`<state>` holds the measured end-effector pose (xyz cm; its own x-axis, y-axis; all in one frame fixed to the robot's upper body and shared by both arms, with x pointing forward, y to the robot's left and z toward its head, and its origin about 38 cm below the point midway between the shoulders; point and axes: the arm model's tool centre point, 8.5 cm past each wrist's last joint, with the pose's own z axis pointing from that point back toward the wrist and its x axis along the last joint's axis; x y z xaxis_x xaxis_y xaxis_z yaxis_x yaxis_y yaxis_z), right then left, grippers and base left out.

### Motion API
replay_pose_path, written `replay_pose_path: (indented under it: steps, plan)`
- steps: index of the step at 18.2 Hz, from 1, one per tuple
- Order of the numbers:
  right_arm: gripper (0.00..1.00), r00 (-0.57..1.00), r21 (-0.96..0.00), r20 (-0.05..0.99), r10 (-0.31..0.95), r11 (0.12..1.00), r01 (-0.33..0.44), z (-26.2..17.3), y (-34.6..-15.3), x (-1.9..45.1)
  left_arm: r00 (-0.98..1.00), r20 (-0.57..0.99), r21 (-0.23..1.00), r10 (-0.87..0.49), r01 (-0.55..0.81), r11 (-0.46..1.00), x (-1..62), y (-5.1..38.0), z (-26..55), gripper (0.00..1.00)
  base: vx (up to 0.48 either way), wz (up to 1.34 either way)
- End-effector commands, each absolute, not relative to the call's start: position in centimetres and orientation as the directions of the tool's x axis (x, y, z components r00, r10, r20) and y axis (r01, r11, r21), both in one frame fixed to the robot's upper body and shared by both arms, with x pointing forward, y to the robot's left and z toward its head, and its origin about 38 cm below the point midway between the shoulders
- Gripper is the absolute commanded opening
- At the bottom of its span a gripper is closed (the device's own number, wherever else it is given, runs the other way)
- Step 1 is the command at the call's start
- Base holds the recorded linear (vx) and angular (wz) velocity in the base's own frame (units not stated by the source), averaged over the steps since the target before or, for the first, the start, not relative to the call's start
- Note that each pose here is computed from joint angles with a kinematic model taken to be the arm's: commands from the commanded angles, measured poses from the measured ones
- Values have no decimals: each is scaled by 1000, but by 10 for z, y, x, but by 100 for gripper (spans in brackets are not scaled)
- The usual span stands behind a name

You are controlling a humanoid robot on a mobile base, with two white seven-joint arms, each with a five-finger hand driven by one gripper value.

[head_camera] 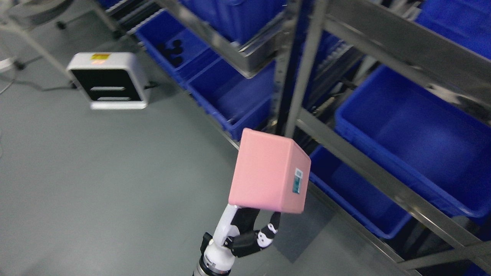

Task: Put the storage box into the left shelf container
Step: 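Hold the pink box up in the left hand while turning toward the bin rack, then lower the pink box into the blue bin on the lower rack shelf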

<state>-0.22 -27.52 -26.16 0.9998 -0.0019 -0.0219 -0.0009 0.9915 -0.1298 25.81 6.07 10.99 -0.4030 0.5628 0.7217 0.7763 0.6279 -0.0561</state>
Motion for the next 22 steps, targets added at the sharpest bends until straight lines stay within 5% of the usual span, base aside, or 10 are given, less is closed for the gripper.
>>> replay_pose_path:
  steps: [1, 5, 16, 22]
  plan:
    - [100, 1000, -147, -13, -4, 989, 2, -261, -287, -2, -213, 811, -136, 545, 837, 530, 185, 54, 57, 4, 373, -1399]
    - [100, 1000, -147, -13, -4, 989, 2, -261, -287, -2, -183, 849, -152, 496, 814, 561, 170, 76, 38, 5, 345, -1360]
    - [100, 1000, -147, -13, -4, 989, 2, -261, -287, -2, -519, 844, 403, -133, 452, 796, 264, 350, 95, 5, 167, -996]
    - [100, 1000, -147, -13, -4, 989, 2, -261, -287, -2, -514, 813, 493, -275, 355, 795, 342, 370, 128, 5, 21, -133]
